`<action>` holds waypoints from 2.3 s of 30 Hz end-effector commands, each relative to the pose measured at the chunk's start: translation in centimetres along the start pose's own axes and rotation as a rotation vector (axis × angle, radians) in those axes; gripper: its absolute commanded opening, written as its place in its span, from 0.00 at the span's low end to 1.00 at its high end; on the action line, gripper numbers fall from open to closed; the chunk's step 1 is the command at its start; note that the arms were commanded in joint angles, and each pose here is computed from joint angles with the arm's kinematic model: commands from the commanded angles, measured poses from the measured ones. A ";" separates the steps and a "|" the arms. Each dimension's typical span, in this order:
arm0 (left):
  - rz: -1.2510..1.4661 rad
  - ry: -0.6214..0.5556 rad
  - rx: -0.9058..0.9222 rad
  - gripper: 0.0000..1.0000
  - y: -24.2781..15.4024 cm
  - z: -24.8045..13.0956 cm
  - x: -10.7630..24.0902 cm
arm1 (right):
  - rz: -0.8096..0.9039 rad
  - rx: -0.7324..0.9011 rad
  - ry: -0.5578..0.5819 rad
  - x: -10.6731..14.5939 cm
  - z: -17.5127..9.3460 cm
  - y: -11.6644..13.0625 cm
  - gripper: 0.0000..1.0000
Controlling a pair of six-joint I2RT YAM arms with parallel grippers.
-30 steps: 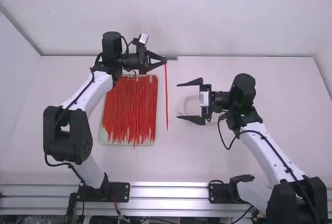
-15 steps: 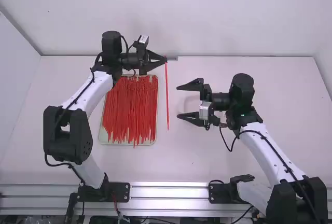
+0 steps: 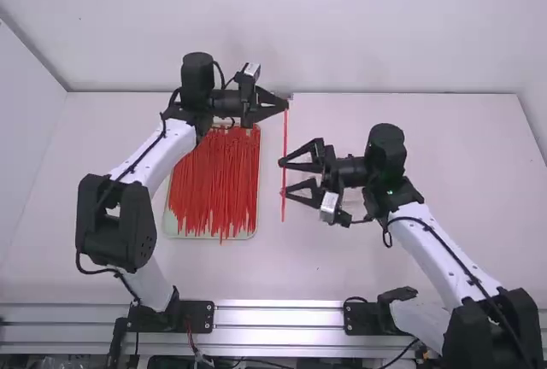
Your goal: Fasten the cable tie
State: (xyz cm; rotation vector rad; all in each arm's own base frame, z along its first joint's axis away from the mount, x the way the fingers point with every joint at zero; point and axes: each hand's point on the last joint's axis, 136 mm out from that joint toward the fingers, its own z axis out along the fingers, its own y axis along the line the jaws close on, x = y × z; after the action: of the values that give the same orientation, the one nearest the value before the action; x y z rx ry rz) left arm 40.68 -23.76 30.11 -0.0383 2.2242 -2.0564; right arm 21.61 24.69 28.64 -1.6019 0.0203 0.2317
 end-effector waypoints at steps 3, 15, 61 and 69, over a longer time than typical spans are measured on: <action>0.003 0.026 0.017 0.02 -1.2 0.0 0.3 | -0.238 0.005 -0.022 -0.4 0.4 -1.1 1.00; 0.003 0.026 0.017 0.02 -1.2 0.0 0.3 | -0.253 0.008 -0.050 -0.9 0.2 -1.0 0.49; 0.049 0.003 0.023 0.02 -1.6 -0.1 -0.2 | -0.199 0.005 -0.066 -1.1 -0.2 -0.6 0.00; 0.050 0.003 0.023 0.02 -1.6 -0.1 -0.2 | -0.200 0.004 -0.043 -0.6 -0.4 -0.6 0.04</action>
State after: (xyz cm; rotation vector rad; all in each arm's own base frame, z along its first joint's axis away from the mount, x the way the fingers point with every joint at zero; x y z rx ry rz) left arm 40.96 -23.66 30.64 -0.0296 2.1993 -2.0542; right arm 20.69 24.27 28.33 -1.5867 -0.1608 0.1405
